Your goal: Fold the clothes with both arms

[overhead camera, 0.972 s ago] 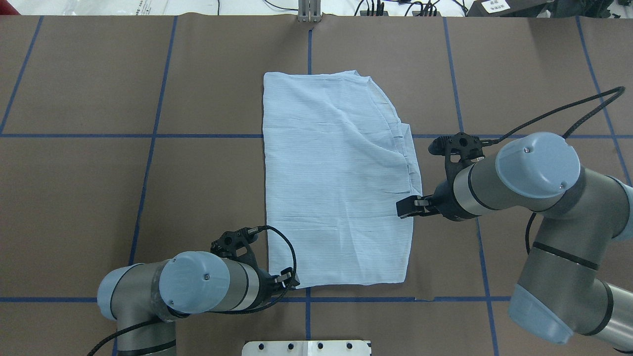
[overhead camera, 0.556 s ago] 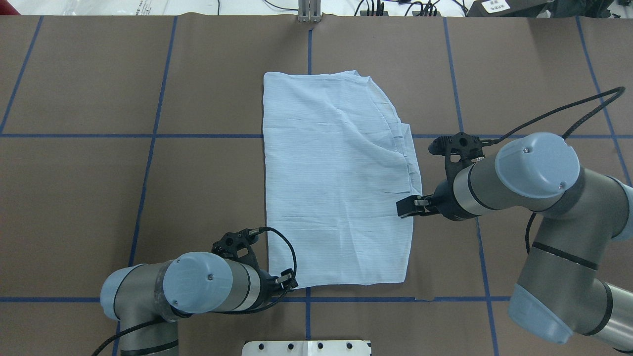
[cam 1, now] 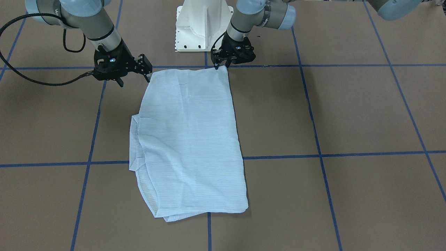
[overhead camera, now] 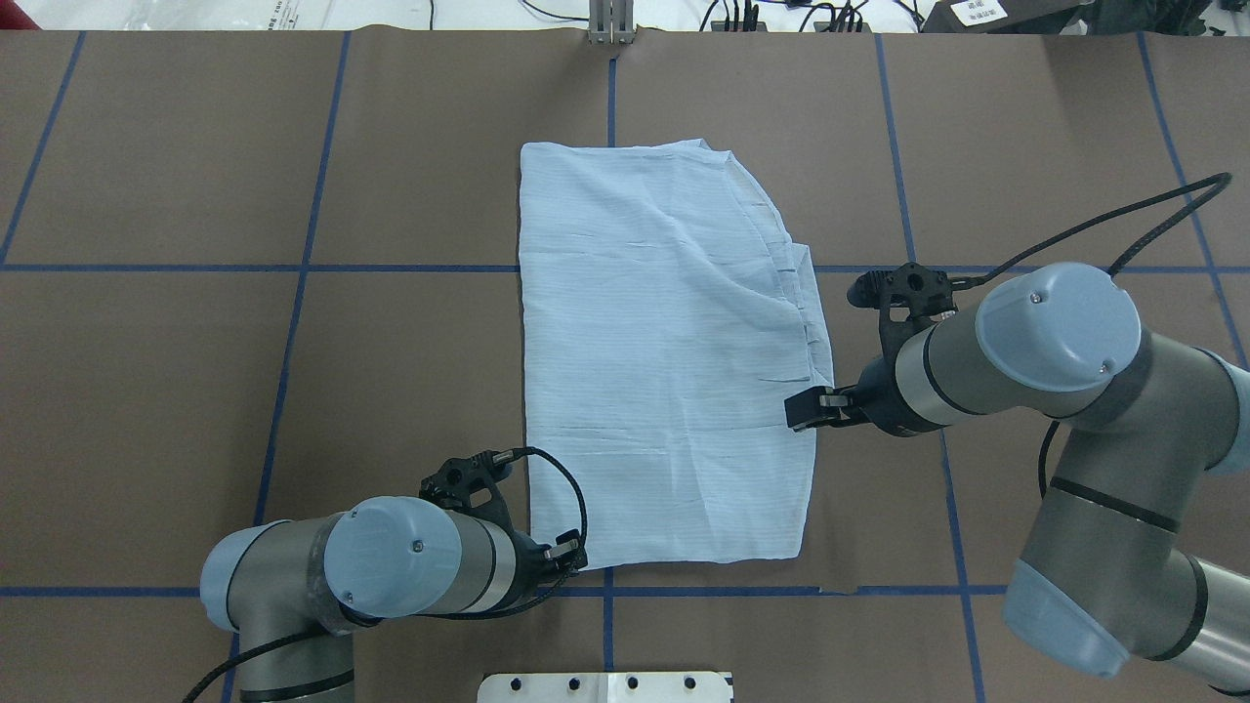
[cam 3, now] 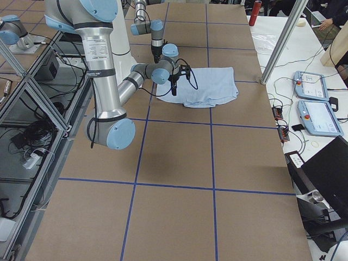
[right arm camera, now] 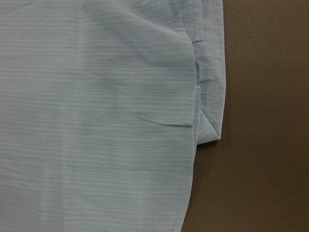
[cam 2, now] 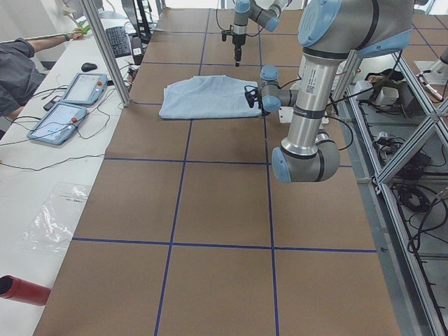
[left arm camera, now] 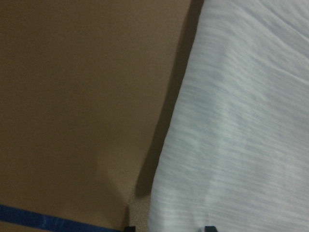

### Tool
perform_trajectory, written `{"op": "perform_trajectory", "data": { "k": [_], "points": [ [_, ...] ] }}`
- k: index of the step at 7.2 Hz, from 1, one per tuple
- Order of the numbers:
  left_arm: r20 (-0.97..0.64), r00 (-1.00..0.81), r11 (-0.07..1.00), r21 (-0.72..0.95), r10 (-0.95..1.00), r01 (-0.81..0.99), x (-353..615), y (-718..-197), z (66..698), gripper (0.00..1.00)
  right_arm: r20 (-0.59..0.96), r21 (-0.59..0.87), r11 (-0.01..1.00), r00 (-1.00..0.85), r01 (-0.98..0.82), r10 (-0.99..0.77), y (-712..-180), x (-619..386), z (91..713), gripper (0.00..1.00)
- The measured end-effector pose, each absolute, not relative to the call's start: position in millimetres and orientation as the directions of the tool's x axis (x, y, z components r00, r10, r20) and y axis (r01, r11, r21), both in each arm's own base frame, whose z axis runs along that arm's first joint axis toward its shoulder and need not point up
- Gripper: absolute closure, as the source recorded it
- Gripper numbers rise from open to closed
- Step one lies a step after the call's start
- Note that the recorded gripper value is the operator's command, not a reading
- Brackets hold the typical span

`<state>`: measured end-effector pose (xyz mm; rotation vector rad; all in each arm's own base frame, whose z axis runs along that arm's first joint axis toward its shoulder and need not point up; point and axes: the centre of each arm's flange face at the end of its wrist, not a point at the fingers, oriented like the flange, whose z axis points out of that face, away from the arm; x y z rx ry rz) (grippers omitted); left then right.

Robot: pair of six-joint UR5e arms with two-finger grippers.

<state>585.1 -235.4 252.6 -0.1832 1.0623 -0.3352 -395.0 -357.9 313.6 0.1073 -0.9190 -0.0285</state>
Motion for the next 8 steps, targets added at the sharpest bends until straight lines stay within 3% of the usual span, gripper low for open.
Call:
{"op": "perform_trajectory", "data": {
  "k": [7, 8],
  "points": [
    [-0.816, 0.445, 0.929, -0.307, -0.369, 0.208, 579, -250, 253, 0.48, 0.785, 0.100, 0.995, 0.616, -0.019, -0.067, -359, -396, 320, 0.00],
    [-0.815, 0.446, 0.929, -0.307, -0.369, 0.208, 579, -250, 253, 0.58, 0.783, 0.099, 0.995, 0.618, -0.019, -0.066, -359, -396, 322, 0.00]
  ]
}}
